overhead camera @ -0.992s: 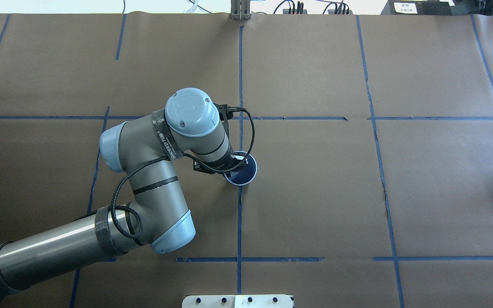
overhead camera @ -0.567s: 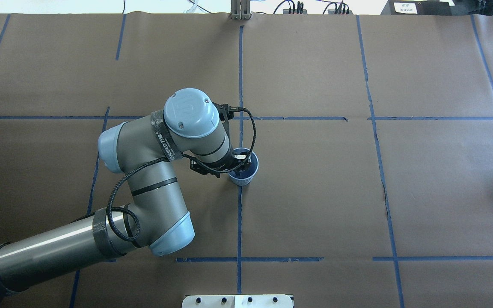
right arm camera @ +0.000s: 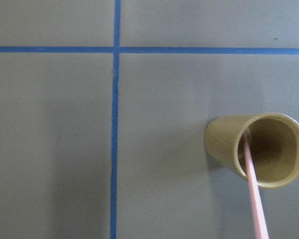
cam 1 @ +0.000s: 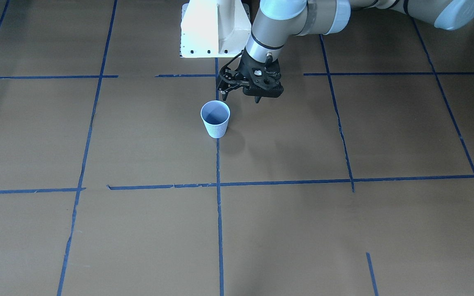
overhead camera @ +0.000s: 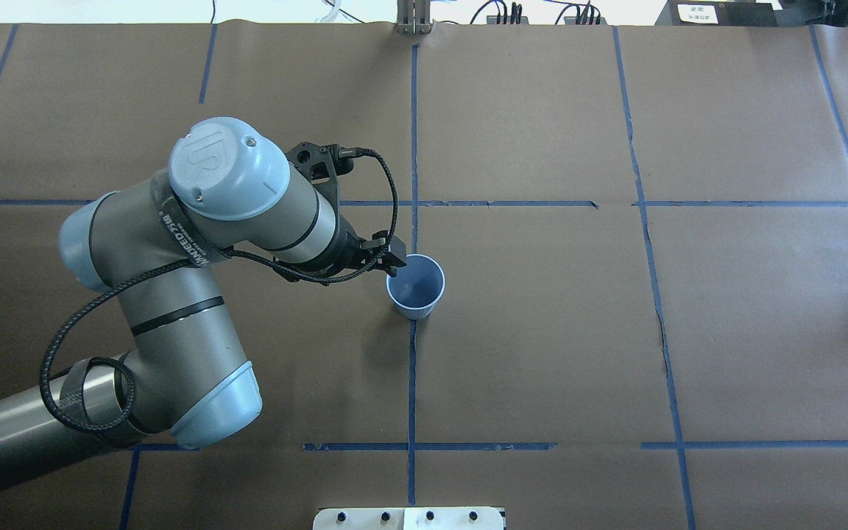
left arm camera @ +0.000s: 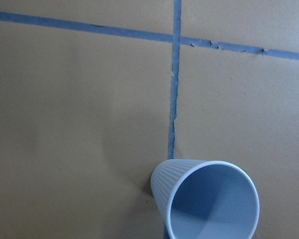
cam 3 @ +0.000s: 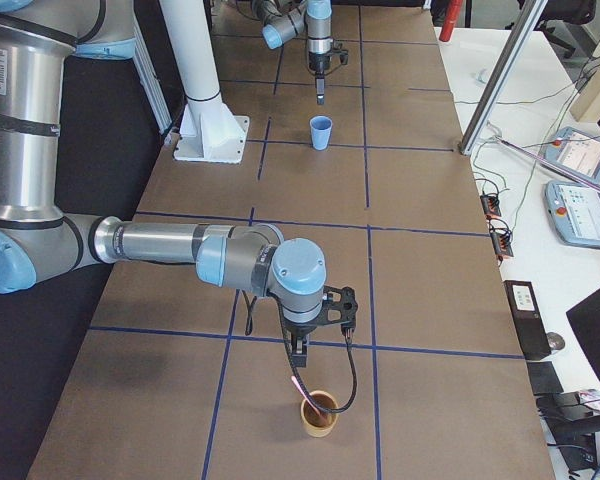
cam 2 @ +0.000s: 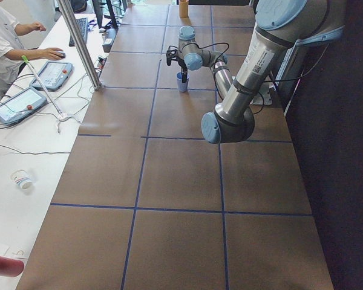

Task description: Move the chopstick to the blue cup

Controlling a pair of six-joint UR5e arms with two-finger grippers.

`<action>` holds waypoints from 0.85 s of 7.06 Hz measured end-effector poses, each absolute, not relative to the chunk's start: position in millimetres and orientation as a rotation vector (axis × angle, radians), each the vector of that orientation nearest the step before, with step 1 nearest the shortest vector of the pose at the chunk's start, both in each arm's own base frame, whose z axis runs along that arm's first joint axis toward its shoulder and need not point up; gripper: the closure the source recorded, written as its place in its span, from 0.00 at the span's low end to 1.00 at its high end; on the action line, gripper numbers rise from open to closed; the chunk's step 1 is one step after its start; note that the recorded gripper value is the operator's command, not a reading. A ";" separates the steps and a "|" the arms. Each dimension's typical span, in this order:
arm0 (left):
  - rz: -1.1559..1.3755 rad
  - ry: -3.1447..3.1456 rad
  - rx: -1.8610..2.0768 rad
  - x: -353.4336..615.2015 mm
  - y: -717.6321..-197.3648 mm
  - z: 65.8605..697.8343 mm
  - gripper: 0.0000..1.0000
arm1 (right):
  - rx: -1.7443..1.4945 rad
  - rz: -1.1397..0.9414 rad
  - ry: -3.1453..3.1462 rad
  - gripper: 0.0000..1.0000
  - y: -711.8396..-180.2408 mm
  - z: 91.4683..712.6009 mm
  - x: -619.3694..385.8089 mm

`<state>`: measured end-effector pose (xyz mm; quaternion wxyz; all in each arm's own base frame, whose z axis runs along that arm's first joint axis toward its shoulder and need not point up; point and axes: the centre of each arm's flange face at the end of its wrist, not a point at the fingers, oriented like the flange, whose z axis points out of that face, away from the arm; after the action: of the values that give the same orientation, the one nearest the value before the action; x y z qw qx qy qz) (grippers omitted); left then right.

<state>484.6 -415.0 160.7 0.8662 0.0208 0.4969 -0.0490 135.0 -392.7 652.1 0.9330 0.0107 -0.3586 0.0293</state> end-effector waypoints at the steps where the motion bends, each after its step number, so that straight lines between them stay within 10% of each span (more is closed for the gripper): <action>1: -0.120 1.041 0.037 480.4 -415.2 163.1 0.00 | 0.001 0.133 -0.715 0.09 -384.9 659.4 143.7; 6: -0.159 1.042 0.024 466.5 -411.8 172.5 0.00 | -0.003 0.327 -0.677 0.18 -378.5 743.6 149.1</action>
<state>466.5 -411.8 172.5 0.8644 0.0112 0.4970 -0.0758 149.1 -378.5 743.6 0.9301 -0.0017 -0.3307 0.1599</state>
